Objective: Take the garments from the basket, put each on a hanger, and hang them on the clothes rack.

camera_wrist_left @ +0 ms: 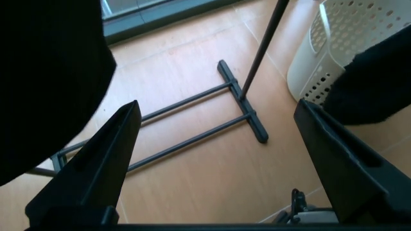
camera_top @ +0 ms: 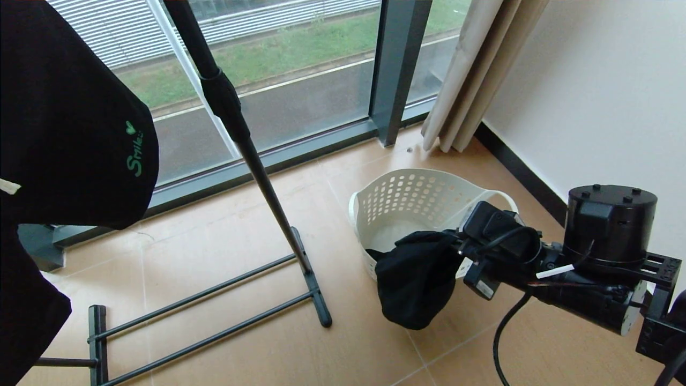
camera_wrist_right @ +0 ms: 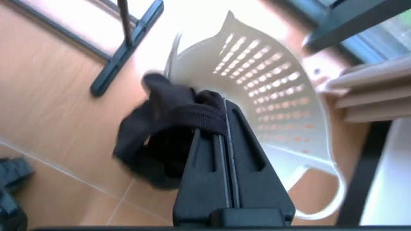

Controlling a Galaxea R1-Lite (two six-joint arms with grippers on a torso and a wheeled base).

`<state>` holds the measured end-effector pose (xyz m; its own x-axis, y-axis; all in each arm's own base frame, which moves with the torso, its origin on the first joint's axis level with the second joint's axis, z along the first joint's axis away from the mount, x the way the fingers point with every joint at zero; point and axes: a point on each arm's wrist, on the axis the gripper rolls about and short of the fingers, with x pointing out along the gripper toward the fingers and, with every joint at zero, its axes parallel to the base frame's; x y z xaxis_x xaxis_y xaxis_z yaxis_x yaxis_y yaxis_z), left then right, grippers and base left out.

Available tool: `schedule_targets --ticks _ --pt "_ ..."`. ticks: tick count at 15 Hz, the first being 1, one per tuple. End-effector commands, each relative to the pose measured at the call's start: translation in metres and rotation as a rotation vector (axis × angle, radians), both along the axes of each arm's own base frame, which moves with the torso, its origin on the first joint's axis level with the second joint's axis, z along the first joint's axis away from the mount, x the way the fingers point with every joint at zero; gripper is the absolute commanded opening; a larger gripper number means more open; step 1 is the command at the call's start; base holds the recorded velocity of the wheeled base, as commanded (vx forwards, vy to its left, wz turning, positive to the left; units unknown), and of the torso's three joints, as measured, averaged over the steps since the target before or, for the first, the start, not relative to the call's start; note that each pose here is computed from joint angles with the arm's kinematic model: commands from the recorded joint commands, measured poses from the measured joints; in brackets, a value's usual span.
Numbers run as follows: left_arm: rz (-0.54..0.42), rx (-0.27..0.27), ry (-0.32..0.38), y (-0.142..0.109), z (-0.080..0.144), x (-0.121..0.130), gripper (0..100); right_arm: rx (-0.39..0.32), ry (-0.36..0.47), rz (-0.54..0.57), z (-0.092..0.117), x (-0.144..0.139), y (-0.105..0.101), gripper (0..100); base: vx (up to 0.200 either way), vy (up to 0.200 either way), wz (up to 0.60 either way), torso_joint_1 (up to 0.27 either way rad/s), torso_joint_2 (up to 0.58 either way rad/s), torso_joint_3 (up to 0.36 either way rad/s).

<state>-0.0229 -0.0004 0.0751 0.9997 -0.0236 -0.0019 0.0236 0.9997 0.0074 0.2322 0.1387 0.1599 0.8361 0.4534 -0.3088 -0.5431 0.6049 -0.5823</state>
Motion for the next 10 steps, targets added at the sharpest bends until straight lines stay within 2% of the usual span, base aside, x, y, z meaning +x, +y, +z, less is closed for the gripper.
schedule_targets --ticks 1,5,8,10 --pt "0.002 -0.001 0.001 0.0 0.0 0.0001 100 -0.005 0.006 0.0 -0.007 0.0035 0.0024 0 0.0 0.0 0.0 0.002 0.0 0.207" --pt "-0.004 0.003 0.001 0.0 0.0 0.0001 100 0.007 -0.013 0.001 -0.0096 0.0073 0.0047 0 0.0 0.0 0.0 0.0 0.0 0.2" --pt "-0.018 0.06 -0.001 -0.0004 0.0 0.0001 100 0.011 -0.013 0.008 -0.0093 0.0086 0.0057 0 0.0 0.0 0.0 -0.002 0.0 0.203" --pt "-0.015 0.065 -0.002 -0.0003 0.0002 0.0001 100 0.01 -0.01 0.008 -0.0101 0.0086 0.0057 0 0.0 0.0 0.0 0.002 0.0 0.203"
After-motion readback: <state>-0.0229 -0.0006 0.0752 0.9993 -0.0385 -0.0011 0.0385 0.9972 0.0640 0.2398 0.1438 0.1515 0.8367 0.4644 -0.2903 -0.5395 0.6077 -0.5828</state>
